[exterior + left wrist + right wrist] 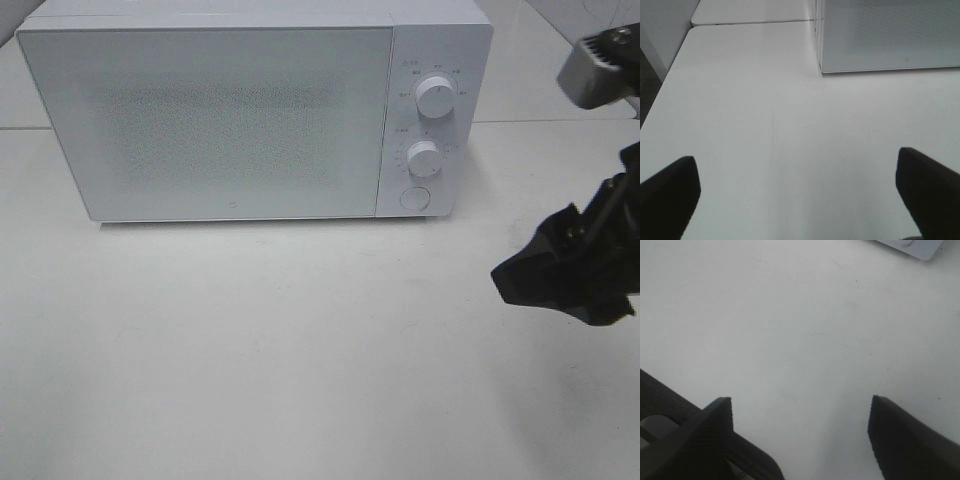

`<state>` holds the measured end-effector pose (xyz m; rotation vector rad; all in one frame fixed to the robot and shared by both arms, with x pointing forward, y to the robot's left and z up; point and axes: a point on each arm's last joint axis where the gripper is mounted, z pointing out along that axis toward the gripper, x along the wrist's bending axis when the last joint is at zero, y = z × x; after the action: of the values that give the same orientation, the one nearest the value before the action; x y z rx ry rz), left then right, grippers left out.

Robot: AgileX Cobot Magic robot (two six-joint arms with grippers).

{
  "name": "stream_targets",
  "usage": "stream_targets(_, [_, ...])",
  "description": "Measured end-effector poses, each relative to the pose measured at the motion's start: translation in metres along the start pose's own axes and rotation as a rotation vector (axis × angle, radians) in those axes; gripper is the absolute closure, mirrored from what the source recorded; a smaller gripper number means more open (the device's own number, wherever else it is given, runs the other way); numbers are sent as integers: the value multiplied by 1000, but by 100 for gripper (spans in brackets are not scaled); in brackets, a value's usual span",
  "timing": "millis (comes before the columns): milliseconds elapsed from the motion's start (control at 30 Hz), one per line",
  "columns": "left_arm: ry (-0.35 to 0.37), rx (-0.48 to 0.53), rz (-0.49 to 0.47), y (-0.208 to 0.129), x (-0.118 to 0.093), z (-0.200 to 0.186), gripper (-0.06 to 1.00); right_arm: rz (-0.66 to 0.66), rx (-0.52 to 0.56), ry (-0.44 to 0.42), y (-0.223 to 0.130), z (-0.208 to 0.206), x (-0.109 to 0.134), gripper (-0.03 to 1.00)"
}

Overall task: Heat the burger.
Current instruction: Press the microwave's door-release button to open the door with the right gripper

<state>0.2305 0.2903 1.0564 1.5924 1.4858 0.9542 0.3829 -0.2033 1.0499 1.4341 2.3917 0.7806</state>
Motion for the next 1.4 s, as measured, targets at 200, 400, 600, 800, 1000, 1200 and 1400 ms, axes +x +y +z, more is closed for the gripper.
stream_targets(200, [0, 0, 0, 0, 0, 0, -4, -7, -35, -1, -19, -36, -2, 23])
stream_targets(400, [0, 0, 0, 0, 0, 0, -4, -9, -96, 4, -37, -63, -3, 23])
stream_targets(600, [0, 0, 0, 0, 0, 0, -4, 35, -151, -27, -55, -84, -9, 22])
stream_targets(800, [0, 0, 0, 0, 0, 0, -4, 123, -249, -101, -72, -104, -15, 22])
stream_targets(1000, [0, 0, 0, 0, 0, 0, -4, 192, -368, -178, -93, -118, -16, 22])
stream_targets(1200, [0, 0, 0, 0, 0, 0, -4, 251, -420, -245, -116, -112, -15, 22])
stream_targets(1400, [0, 0, 0, 0, 0, 0, -4, 289, -441, -287, -135, -99, -13, 22])
